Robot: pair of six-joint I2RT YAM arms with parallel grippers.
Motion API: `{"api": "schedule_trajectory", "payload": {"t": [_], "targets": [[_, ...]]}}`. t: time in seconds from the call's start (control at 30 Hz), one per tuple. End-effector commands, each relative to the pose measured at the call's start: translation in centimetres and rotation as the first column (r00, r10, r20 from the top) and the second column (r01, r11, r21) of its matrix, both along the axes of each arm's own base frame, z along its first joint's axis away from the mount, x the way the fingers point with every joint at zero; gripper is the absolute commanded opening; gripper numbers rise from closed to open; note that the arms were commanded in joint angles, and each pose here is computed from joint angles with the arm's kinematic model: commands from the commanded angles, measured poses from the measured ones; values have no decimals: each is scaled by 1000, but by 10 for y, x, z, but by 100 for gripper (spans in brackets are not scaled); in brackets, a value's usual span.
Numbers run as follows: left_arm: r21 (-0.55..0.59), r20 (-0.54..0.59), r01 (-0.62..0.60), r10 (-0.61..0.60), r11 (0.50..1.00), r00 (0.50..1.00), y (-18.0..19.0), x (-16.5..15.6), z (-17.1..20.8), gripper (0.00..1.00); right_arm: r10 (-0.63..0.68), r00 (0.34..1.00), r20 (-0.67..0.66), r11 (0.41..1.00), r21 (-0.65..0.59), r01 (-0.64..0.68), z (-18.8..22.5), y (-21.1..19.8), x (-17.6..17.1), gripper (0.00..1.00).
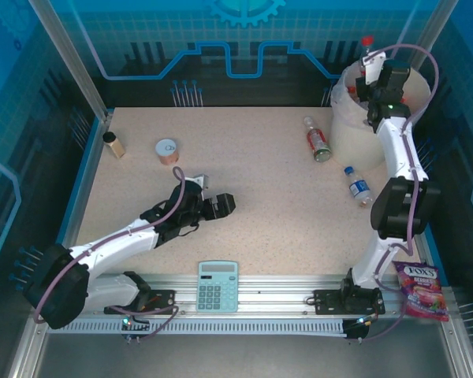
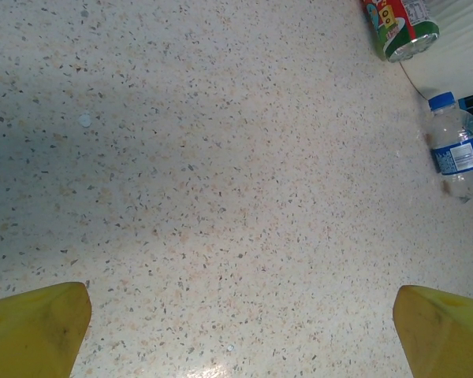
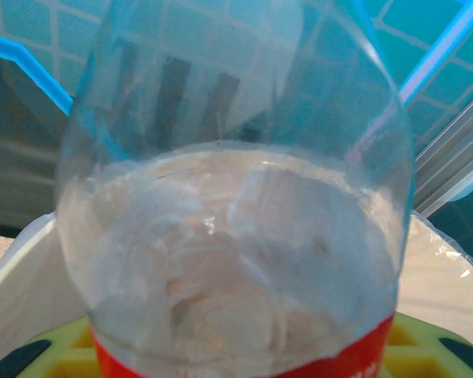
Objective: Put the plastic bottles in the bin
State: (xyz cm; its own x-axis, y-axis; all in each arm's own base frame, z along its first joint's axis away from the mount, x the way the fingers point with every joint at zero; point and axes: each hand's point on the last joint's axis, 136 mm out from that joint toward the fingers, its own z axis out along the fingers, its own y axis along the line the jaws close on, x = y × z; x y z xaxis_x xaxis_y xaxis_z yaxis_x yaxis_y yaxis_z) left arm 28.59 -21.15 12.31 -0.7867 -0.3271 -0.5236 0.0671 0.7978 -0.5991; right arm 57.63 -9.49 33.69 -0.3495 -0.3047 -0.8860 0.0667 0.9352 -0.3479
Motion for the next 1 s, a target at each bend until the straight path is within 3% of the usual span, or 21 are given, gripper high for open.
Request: {"api": "schedule_trajectory", "payload": {"t": [0.0,0.17,0.43,0.53,0.83,0.97], "targets": [[1,-6,-31,31,1000,1000,6,0,0,99,-24,988,-151,995,96,39,-44,-19,-2,46],[0,-6,-30,30,1000,1000,5,1,1,99,-33,973,-230,988,140,67,-57,-26,4,66],[1,-8,-27,27,1000,1000,4,1,-1,99,-40,969,-242,981,172,84,-50,-28,12,74],[-3,-12,-26,26,1000,1000,4,1,-2,99,-44,969,-241,979,183,90,-45,-28,12,83],[9,-11,-27,27,1000,1000,6,0,-4,99,-44,988,-147,981,182,71,8,-22,0,85],[7,-15,-26,26,1000,1000,5,1,-7,99,-46,994,-96,983,171,62,34,-21,-5,79]]}}
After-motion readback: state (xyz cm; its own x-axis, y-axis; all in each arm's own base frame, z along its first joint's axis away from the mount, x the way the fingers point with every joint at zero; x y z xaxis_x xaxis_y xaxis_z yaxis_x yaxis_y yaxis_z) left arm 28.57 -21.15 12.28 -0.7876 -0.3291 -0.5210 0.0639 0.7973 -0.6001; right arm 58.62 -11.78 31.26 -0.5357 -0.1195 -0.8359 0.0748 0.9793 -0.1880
